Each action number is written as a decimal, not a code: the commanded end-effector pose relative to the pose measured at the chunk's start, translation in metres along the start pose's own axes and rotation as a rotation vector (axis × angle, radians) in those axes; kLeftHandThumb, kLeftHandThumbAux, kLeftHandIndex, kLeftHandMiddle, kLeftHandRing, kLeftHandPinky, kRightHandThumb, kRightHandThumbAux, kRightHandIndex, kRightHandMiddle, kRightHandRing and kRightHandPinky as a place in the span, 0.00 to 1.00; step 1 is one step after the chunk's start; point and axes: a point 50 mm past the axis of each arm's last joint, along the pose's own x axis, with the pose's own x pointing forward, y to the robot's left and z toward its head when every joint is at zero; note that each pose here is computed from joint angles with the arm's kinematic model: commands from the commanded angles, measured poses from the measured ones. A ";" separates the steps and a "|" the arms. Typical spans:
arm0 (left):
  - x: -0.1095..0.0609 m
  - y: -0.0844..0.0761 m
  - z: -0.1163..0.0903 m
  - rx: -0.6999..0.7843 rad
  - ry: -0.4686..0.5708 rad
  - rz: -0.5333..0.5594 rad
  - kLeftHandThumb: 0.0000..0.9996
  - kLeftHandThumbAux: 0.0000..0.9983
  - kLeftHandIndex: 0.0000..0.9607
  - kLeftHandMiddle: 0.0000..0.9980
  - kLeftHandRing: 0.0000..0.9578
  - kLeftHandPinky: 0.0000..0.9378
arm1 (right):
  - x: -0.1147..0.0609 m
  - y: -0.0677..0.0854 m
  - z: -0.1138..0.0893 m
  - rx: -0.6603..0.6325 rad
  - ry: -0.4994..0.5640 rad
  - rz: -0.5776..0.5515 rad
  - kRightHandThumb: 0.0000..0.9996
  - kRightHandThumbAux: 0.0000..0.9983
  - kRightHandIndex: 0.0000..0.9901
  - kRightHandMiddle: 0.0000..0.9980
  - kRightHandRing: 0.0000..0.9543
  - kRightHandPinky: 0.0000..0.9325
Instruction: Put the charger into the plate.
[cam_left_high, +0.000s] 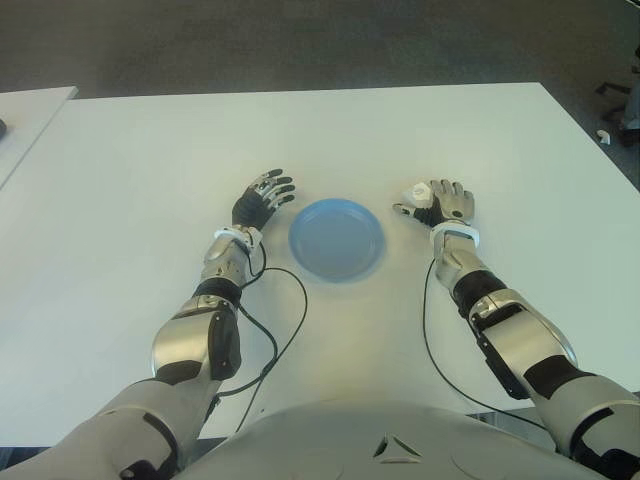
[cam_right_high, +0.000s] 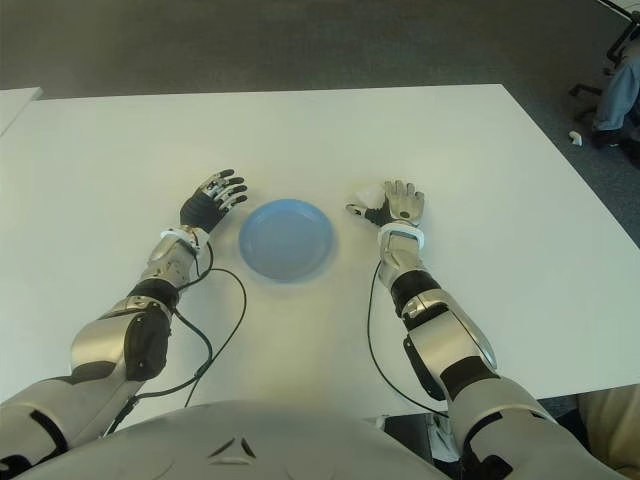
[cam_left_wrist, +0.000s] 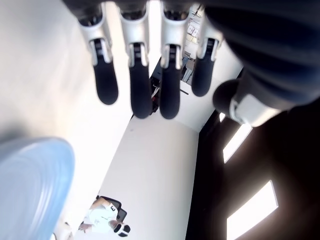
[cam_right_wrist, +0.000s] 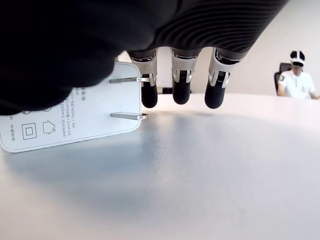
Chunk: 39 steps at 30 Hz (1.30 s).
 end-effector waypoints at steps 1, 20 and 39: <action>-0.011 0.007 -0.015 -0.017 0.056 0.024 0.00 0.51 0.30 0.37 0.37 0.37 | -0.015 0.034 -0.008 -0.012 0.024 0.144 0.32 0.12 0.00 0.00 0.00 0.00; -0.009 0.005 -0.014 -0.017 0.052 0.024 0.00 0.52 0.30 0.37 0.38 0.38 | -0.013 0.027 -0.014 0.013 0.004 0.084 0.45 0.27 0.19 0.26 0.33 0.43; -0.008 0.003 -0.014 0.004 0.042 0.031 0.00 0.53 0.31 0.37 0.38 0.37 | -0.009 0.018 -0.017 0.088 0.063 0.006 0.84 0.67 0.42 0.55 0.76 0.86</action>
